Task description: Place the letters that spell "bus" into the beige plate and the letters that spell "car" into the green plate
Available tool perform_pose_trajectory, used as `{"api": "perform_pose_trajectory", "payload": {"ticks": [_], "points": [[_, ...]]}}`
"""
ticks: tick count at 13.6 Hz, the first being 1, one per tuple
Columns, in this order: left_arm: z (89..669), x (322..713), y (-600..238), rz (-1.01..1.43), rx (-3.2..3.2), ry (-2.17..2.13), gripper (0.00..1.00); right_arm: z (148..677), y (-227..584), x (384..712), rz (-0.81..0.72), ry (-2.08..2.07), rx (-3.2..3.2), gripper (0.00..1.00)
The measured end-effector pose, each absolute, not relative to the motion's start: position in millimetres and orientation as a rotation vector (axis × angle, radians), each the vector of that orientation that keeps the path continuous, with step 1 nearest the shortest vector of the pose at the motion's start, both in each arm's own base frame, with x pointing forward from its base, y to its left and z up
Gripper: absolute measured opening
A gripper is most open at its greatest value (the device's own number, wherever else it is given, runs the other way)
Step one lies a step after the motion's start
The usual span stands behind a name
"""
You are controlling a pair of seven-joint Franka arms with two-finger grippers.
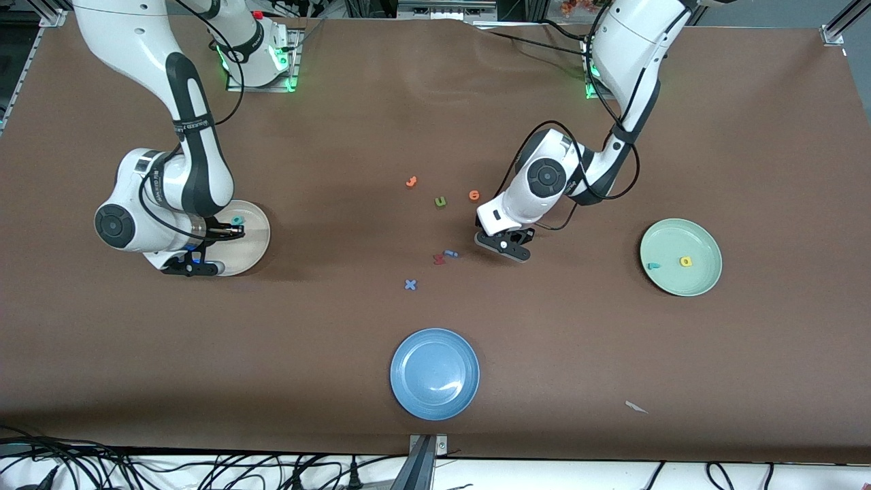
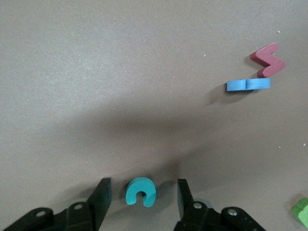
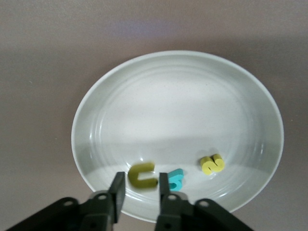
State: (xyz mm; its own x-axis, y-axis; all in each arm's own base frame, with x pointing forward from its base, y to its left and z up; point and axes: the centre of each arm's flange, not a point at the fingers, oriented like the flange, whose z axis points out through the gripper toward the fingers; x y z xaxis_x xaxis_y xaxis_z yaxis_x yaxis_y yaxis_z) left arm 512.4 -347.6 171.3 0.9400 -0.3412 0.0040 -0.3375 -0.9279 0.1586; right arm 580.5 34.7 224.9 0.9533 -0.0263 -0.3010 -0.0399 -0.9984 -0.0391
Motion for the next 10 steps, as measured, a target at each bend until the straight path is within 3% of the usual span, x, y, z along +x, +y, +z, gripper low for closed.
{"api": "perform_pose_trajectory", "payload": {"ticks": [2,6,10], "points": [[170.0,515.3,-342.0,-0.034,2.949,-0.517,0.41,228.7,35.1,581.9,0.470,0.051,-3.057,0.64],[168.9,514.8,-342.7,-0.036,2.949,-0.519,0.31,273.4,31.8,589.2,0.509,0.051,-3.008,1.00],[174.9,536.3,-313.3,-0.012,2.994,-0.555,0.31,381.8,6.3,604.8,0.565,0.048,-2.952,1.00]]}}
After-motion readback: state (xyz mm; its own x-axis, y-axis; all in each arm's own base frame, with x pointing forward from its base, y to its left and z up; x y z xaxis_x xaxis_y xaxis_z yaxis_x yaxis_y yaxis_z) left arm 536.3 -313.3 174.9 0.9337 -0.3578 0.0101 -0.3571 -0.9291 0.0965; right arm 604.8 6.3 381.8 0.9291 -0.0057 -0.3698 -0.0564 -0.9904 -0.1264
